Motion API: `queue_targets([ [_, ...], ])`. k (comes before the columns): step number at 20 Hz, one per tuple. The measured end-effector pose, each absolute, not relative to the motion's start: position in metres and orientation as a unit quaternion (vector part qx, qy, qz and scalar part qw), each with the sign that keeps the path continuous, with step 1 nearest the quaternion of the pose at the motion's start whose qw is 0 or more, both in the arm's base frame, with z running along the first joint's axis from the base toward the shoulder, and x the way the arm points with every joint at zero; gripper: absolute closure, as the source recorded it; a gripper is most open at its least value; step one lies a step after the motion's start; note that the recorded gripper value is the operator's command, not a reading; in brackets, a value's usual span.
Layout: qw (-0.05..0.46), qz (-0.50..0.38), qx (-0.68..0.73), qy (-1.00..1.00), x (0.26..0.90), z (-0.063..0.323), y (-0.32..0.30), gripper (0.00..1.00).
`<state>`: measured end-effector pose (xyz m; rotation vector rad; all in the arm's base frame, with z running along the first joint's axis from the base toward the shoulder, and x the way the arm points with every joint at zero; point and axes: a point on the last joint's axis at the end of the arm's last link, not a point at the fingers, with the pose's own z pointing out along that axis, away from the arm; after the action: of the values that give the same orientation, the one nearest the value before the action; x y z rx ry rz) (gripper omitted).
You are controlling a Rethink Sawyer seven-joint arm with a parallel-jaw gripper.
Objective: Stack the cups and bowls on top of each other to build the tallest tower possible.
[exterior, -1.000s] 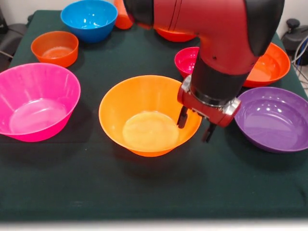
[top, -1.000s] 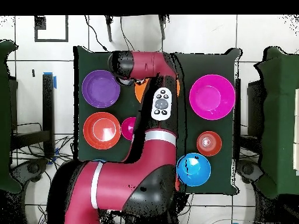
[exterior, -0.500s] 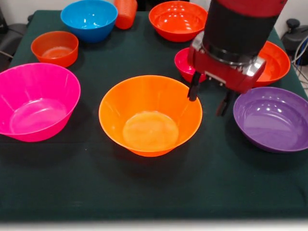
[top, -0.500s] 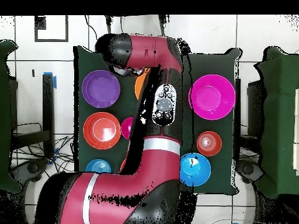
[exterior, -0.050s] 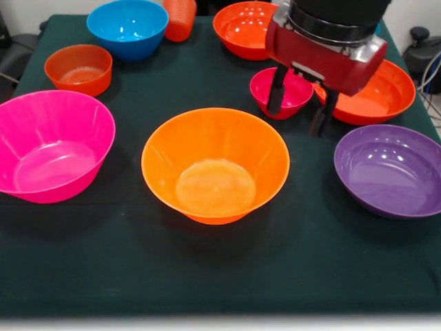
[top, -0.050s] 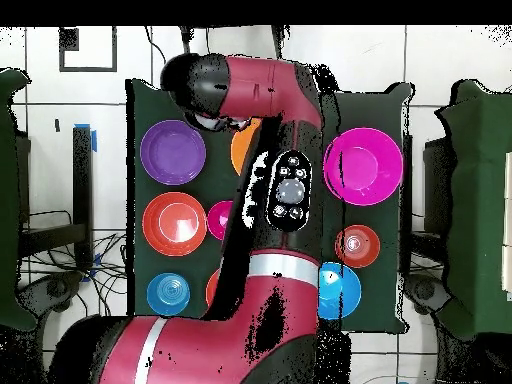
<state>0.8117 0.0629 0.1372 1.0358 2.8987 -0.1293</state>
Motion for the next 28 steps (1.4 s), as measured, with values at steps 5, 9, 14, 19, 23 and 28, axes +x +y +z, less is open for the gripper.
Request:
queue_targets([
  [5, 0.032, -0.038, 0.35, 0.935, 0.787, 0.128, 0.043, 0.0],
  [9, 0.03, -0.036, 0.366, 0.93, 0.762, 0.117, 0.022, 0.0],
  [14, 0.021, -0.042, 0.377, 0.925, 0.731, 0.103, -0.002, 0.0],
  [19, -0.004, -0.048, 0.382, 0.923, 0.7, 0.089, -0.018, 0.0],
  [23, -0.023, -0.051, 0.38, 0.923, 0.68, 0.079, -0.019, 0.0],
  [28, -0.03, -0.049, 0.371, 0.927, 0.663, 0.064, -0.011, 0.0],
])
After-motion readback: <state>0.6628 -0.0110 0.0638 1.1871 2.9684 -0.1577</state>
